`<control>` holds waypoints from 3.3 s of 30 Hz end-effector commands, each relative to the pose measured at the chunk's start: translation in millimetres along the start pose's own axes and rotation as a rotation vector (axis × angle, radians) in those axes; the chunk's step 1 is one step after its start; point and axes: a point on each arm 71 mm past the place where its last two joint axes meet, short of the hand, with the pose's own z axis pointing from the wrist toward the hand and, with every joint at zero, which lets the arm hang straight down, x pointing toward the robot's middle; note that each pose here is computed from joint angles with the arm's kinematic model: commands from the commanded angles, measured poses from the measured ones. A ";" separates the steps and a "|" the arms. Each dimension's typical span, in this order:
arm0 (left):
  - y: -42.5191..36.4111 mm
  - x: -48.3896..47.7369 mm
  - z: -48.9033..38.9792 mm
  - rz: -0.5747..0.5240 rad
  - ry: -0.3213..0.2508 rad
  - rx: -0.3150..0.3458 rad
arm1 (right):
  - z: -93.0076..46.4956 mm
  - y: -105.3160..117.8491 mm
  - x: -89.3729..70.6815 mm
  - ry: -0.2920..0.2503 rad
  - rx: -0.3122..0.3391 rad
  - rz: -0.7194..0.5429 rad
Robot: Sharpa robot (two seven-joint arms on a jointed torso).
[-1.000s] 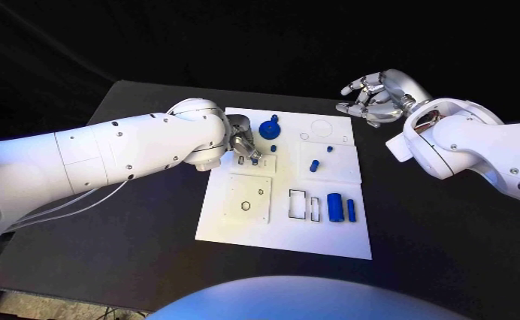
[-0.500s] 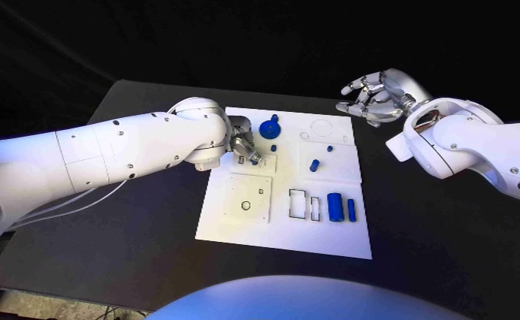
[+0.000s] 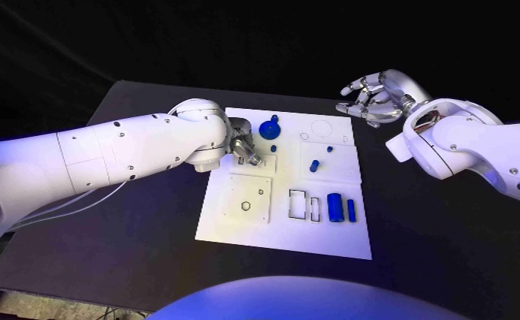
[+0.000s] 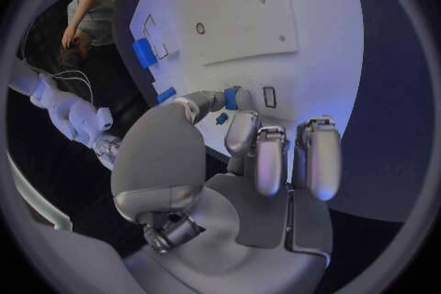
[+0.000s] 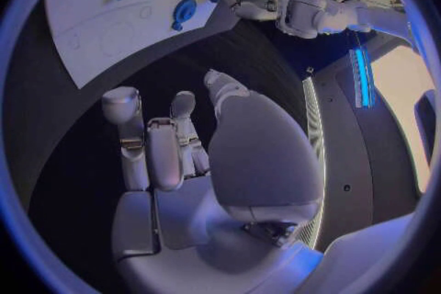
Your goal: Assemble the parts on the task board
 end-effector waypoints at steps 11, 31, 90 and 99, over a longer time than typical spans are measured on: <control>2.8 0.5 -1.4 -0.065 0.021 0.000 | 0.0 0.5 0.4 0.002 -0.010 -0.003; 2.9 -17.1 -4.9 -0.115 0.132 -0.006 | 1.1 0.0 0.4 0.001 -0.008 -0.004; -7.9 -16.0 7.7 0.014 0.158 -0.027 | 1.7 0.8 1.4 0.002 -0.011 -0.004; -7.5 -16.6 10.0 0.014 0.159 -0.038 | 1.6 0.7 1.2 0.002 -0.010 -0.004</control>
